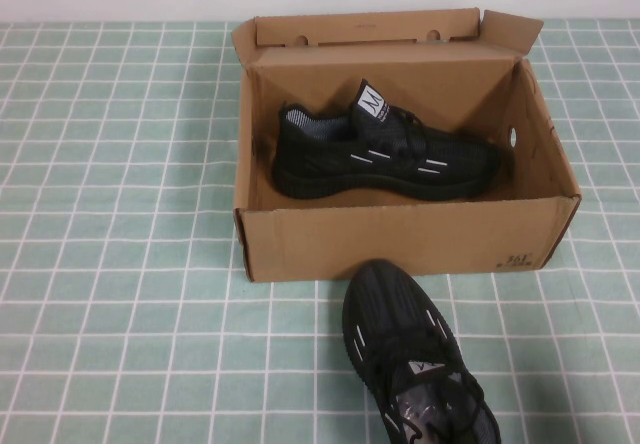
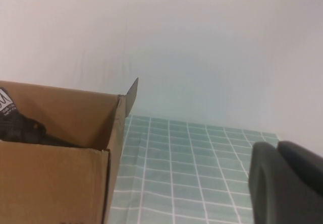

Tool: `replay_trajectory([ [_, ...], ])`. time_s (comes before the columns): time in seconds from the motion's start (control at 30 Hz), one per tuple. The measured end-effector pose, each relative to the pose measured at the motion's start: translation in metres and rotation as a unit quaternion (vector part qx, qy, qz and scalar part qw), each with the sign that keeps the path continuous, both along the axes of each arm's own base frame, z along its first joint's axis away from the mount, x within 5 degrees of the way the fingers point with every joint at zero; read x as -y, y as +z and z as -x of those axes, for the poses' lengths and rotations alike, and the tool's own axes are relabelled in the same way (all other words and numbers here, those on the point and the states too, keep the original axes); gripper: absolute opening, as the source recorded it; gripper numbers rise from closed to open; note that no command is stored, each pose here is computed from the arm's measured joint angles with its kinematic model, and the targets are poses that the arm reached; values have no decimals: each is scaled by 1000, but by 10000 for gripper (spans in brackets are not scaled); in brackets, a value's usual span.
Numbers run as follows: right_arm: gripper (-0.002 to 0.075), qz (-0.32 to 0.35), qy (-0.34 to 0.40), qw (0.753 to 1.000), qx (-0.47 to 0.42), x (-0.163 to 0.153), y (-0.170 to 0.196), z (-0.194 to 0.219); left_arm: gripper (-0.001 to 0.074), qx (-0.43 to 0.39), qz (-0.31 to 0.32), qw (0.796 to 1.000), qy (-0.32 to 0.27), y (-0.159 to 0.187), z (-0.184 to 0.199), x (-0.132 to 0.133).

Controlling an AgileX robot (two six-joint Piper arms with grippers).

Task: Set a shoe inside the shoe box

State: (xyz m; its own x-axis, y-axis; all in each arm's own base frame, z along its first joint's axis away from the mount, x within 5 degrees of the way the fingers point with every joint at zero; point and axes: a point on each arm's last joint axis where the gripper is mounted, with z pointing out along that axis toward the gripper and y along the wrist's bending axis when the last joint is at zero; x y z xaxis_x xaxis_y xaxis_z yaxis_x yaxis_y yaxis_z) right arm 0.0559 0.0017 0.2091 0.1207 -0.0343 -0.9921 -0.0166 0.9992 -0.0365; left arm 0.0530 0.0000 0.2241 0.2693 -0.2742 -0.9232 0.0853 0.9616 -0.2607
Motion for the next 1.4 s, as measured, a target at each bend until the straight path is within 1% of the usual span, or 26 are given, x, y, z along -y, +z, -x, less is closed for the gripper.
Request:
replay_trajectory([
  [0.13, -8, 0, 0, 1000, 1, 0, 0, 0, -4, -2, 0, 1000, 0, 0, 0, 0],
  [0.23, -8, -2, 8, 1000, 24, -1, 4, 1, -4, 22, 4, 1000, 0, 4, 1, 0],
  [0.37, -8, -31, 48, 991, 121, -7, 22, 6, -4, 97, 18, 995, 0, 16, 7, -1],
  [0.43, -8, -39, 75, 978, 192, -11, 34, 12, -4, 148, 29, 988, -2, 25, 11, -2],
  [0.5, -8, -51, 99, 960, 257, -13, 44, 19, -4, 208, 44, 977, -7, 33, 18, -3],
  [0.63, -8, -82, 115, 937, 320, -12, 64, 30, -4, 275, 59, 960, -15, 55, 29, -4],
  [0.73, -8, -119, 116, 914, 371, -8, 93, 42, -4, 324, 64, 944, -17, 87, 44, -4],
  [0.87, -8, -170, 122, 871, 444, -1, 140, 70, -4, 380, 60, 923, -19, 134, 65, -5],
  [0.93, -8, -180, 125, 860, 461, 1, 162, 83, -4, 393, 55, 918, -20, 157, 70, -4],
  [0.97, -8, -181, 124, 860, 461, 1, 174, 88, -4, 393, 52, 918, -21, 168, 71, -4],
  [1.03, -8, -187, 121, 869, 442, 1, 195, 94, -4, 380, 43, 924, -24, 187, 69, -2],
  [1.1, -8, -195, 110, 890, 398, 1, 216, 95, -4, 347, 36, 937, -33, 206, 64, 0],
  [1.2, -8, -206, 87, 927, 300, 2, 240, 89, -4, 270, 34, 961, -46, 228, 53, 3],
  [1.3, -8, -214, 63, 954, 199, 2, 250, 74, -4, 194, 54, 979, -43, 241, 42, 2],
  [1.4, -8, -209, 38, 972, 102, 2, 247, 50, -4, 116, 67, 991, -27, 236, 31, -1],
])
